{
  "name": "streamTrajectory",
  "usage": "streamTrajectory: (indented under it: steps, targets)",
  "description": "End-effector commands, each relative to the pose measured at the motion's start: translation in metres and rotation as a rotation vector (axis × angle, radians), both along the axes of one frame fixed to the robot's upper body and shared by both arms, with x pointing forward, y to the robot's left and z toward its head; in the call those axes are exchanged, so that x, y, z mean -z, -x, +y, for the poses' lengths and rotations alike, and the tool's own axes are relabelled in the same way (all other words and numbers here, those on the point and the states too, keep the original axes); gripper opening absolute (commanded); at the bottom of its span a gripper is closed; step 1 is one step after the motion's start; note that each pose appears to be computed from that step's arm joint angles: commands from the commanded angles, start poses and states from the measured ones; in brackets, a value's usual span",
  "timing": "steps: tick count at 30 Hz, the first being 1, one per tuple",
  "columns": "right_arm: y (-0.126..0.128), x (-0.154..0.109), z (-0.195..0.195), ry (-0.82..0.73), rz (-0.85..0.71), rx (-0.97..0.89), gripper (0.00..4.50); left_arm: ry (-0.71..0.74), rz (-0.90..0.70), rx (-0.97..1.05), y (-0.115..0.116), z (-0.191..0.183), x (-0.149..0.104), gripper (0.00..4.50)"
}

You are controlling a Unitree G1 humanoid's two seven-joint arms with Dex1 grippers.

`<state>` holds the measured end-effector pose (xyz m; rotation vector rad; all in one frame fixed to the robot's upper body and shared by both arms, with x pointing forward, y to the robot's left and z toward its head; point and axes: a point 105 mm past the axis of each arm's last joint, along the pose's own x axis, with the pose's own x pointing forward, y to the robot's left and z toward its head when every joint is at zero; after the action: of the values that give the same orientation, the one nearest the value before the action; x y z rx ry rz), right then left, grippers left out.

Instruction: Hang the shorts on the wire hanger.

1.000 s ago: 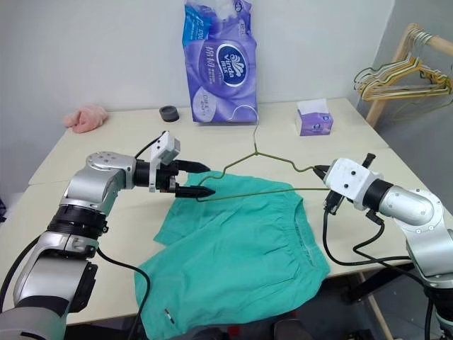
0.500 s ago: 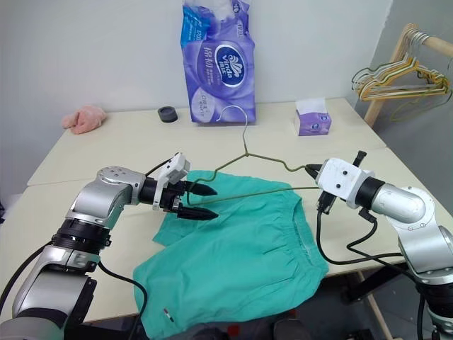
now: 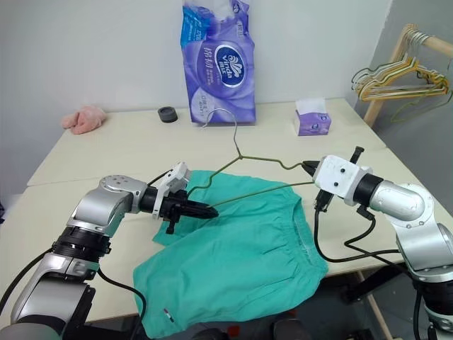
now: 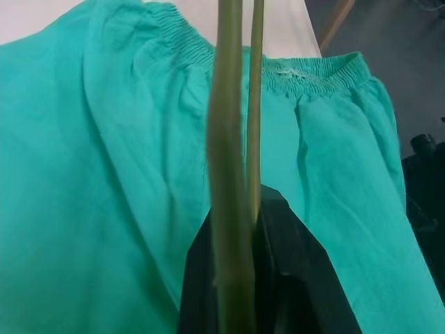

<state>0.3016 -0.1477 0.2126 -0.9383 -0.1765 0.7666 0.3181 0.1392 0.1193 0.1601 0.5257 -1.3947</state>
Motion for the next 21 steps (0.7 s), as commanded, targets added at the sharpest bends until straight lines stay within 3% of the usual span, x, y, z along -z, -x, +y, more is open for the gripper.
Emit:
streamTrajectory:
  steps: [1,6,12,16,21]
  targets:
    - [0.014,-0.015,0.017,0.014,-0.072,-0.102,0.67,0.022,-0.055,0.021,0.0,-0.007,-0.014,0.0]
    - [0.024,-0.008,0.014,0.08,0.006,-0.144,2.4,-0.001,-0.067,-0.004,-0.002,-0.006,-0.012,0.0]
    - [0.028,-0.01,-0.007,-0.012,0.235,-0.055,4.48,-0.066,-0.145,0.019,-0.003,-0.002,-0.01,0.0]
    - [0.023,-0.003,-0.023,-0.096,0.425,0.071,4.48,-0.165,-0.265,0.097,0.0,0.002,-0.01,0.0]
    - [0.03,0.015,-0.015,-0.106,0.617,0.042,4.48,-0.157,-0.328,0.128,-0.001,-0.007,-0.02,0.0]
